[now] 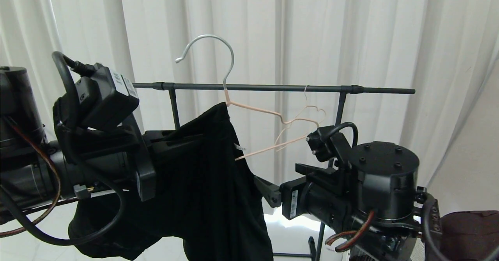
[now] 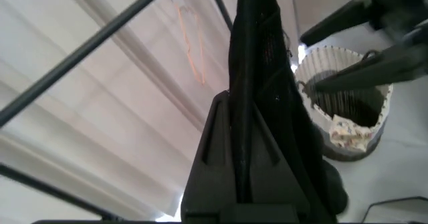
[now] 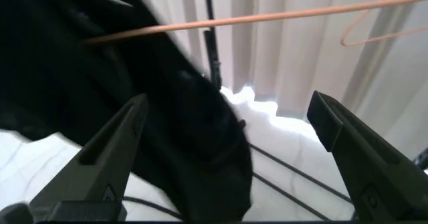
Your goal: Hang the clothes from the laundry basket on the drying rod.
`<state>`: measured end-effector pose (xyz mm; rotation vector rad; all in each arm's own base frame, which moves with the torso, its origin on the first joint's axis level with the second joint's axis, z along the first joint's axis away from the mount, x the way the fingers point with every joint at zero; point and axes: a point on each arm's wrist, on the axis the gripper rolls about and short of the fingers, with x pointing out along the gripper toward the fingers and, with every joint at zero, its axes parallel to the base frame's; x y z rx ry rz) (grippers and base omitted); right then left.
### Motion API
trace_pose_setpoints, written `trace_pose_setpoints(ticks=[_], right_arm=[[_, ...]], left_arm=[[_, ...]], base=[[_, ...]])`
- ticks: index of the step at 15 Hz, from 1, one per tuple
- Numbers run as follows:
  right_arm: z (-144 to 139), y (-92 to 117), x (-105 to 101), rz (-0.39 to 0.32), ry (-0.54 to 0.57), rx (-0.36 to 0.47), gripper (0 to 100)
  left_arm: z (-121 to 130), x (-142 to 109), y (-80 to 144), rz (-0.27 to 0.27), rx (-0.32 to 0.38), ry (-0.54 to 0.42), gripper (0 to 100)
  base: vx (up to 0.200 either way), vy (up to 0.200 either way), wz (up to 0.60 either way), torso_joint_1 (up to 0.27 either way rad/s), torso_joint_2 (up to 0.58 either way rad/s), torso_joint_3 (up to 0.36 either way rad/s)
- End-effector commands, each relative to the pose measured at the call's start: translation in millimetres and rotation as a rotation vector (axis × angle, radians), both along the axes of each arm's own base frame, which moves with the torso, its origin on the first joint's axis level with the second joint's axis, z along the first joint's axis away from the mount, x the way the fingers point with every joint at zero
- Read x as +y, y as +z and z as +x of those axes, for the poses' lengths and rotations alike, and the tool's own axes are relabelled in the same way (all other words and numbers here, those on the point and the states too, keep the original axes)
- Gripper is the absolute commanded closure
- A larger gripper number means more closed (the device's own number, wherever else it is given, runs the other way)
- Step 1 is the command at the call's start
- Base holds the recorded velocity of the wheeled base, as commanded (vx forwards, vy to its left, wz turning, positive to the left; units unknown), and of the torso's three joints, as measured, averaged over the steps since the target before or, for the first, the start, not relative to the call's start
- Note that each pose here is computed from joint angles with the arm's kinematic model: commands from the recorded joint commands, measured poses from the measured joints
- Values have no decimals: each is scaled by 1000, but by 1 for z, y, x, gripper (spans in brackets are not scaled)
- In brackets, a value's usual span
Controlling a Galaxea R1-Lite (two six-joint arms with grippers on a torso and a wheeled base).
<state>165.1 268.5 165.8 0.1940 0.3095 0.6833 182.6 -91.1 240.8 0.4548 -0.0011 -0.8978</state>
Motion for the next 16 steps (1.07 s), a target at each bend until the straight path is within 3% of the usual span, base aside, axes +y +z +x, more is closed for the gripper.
trace_pose_setpoints(ticks=[1, 10, 13, 16], right_arm=[[8, -14, 5, -37, -26, 20, 0], [3, -28, 3, -102, -76, 20, 0], [-5, -51, -11, -237, -89, 25, 0], [6, -54, -23, -262, -148, 29, 0]], left_arm=[[-2, -3, 1, -2, -5, -16, 100], [-2, -8, 3, -3, -9, -37, 100], [-3, -8, 5, -6, -17, -39, 100], [-7, -6, 7, -12, -27, -39, 100]], base=[[0, 0, 0, 0, 0, 0], [0, 0, 0, 0, 0, 0], [0, 0, 0, 0, 0, 0], [0, 0, 0, 0, 0, 0]])
